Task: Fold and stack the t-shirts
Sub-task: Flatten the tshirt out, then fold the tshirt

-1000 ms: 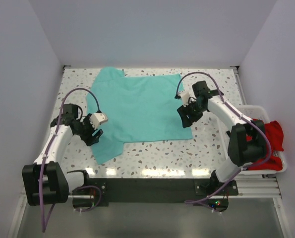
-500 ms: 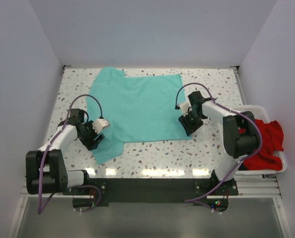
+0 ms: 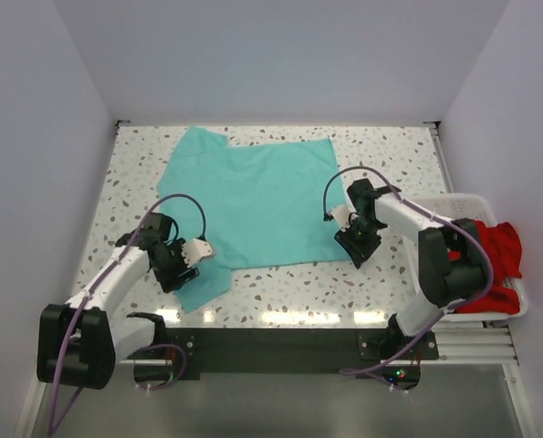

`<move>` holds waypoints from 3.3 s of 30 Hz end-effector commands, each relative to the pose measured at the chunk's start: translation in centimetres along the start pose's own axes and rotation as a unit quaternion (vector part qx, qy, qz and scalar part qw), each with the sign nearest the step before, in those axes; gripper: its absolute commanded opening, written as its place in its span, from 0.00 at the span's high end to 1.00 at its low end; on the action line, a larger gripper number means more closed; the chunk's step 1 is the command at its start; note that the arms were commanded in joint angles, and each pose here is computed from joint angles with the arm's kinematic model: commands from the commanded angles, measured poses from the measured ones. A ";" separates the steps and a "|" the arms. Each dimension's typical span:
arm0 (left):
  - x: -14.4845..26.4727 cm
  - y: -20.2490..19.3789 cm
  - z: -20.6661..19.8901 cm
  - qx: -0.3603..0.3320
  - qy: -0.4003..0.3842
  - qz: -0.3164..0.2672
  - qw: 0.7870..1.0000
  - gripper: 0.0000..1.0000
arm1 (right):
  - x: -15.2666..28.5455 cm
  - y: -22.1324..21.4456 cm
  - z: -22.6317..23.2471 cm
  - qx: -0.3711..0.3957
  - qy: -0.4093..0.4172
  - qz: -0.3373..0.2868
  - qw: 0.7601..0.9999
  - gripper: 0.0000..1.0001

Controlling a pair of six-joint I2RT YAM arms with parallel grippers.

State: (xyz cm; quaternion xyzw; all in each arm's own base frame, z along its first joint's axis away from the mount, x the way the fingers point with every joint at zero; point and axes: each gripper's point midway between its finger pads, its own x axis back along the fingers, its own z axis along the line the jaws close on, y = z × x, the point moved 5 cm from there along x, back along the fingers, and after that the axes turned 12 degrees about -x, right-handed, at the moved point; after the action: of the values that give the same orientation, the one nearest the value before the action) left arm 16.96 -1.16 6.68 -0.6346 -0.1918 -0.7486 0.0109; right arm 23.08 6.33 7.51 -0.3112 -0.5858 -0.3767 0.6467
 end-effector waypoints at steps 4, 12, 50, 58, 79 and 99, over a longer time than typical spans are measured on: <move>3.8 2.9 2.7 -0.020 0.042 -0.049 0.998 0.33 | 5.7 2.4 1.4 0.009 0.030 -0.056 0.998 0.60; 2.8 5.7 8.5 0.090 0.100 -0.078 0.988 0.33 | 3.7 8.4 0.1 -0.039 0.029 -0.093 0.994 0.68; 8.4 9.3 12.2 0.043 0.124 -0.173 0.976 0.25 | 10.4 9.4 -0.4 -0.007 0.060 -0.131 0.989 0.66; 12.1 13.8 26.5 0.162 0.206 -0.302 0.917 0.24 | 11.2 21.8 -8.3 -0.165 -0.022 -0.318 0.933 0.62; 2.2 11.7 37.5 0.280 0.206 -0.284 0.894 0.24 | 2.0 28.3 -16.0 -0.183 -0.068 -0.325 0.925 0.51; -6.5 9.4 39.8 0.352 0.166 -0.228 0.893 0.27 | -0.6 27.7 -16.0 -0.146 -0.045 -0.298 0.942 0.87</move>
State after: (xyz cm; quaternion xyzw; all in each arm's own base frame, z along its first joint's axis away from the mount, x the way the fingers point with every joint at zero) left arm 57.28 0.59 6.83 -0.4056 -0.5588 -0.7155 0.1061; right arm 55.10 7.42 6.64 -0.2402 -0.6197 -0.6266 0.4070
